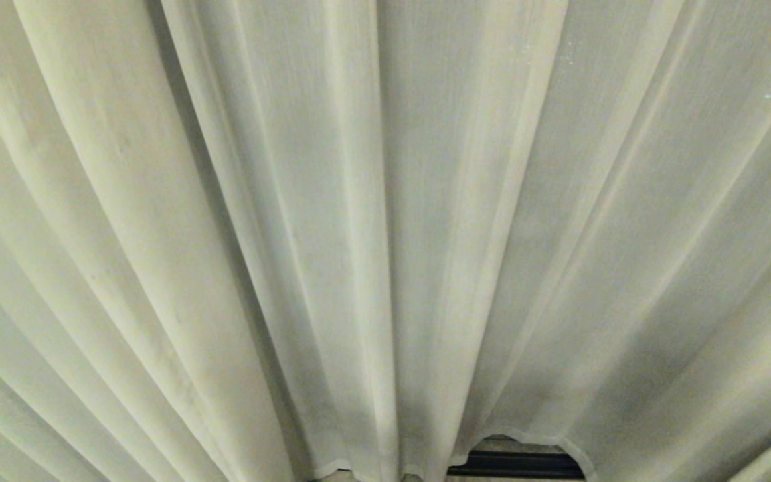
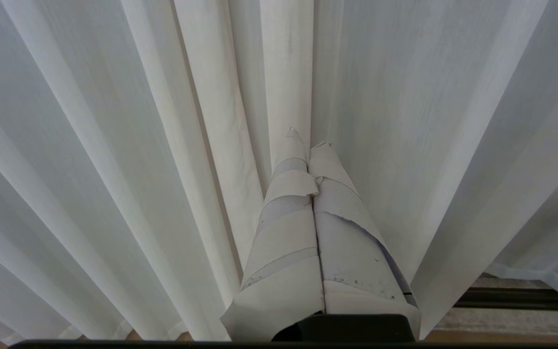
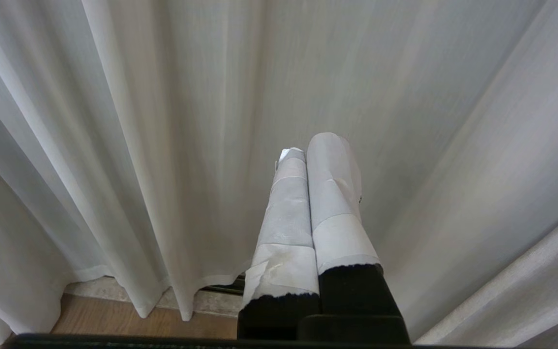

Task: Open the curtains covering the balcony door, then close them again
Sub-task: Close the outer curtains on both sides

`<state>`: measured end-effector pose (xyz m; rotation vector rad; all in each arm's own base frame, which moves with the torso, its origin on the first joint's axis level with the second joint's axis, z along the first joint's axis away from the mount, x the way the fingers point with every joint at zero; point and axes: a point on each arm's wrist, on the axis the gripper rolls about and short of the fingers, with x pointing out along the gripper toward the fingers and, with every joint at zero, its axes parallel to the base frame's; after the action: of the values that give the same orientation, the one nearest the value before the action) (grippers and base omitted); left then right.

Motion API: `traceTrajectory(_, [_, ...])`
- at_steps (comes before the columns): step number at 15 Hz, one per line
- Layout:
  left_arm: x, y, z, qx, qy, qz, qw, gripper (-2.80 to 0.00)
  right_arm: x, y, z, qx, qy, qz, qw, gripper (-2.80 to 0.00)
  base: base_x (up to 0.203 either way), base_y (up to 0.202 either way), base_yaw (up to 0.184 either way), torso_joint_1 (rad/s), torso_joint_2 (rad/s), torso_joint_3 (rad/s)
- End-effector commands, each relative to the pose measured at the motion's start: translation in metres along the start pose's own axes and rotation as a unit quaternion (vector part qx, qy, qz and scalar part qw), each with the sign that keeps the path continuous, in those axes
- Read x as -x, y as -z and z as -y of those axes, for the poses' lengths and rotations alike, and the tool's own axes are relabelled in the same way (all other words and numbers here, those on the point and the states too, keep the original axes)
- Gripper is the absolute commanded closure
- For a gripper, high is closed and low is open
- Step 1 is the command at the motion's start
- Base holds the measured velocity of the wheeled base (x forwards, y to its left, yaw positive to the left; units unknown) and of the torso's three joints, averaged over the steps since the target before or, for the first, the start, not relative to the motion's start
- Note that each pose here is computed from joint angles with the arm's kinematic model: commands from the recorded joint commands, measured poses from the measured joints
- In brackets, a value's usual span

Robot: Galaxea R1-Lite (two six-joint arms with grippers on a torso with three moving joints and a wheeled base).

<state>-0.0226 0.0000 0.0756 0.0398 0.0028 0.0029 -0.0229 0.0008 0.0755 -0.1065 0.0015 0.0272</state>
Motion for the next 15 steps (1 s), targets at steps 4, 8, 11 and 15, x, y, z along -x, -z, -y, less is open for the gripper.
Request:
traceTrajectory(4, [0.0002, 0.0001, 0.0000, 0.001, 0.000, 0.001, 1.0000, 0.00, -0.0001, 0.0000, 0.0000, 0.000, 0.000, -0.001, 1.000, 0.00, 0.000, 0.000, 0.000, 0.000, 0.00, 0.000])
traceTrajectory(8, [0.0002, -0.0001, 0.0000, 0.001, 0.000, 0.002, 1.0000, 0.00, -0.0001, 0.0000, 0.0000, 0.000, 0.000, -0.001, 1.000, 0.00, 0.000, 0.000, 0.000, 0.000, 0.00, 0.000])
traceTrajectory(11, [0.0001, 0.0001, 0.0000, 0.001, 0.000, 0.001, 1.0000, 0.00, -0.0001, 0.0000, 0.0000, 0.000, 0.000, -0.001, 1.000, 0.00, 0.001, -0.023, -0.001, 0.001, 0.00, 0.001])
traceTrajectory(15, [0.0001, 0.0001, 0.0000, 0.001, 0.000, 0.001, 1.0000, 0.00, -0.0001, 0.0000, 0.0000, 0.000, 0.000, -0.001, 1.000, 0.00, 0.000, -0.172, -0.002, 0.007, 0.00, 0.004])
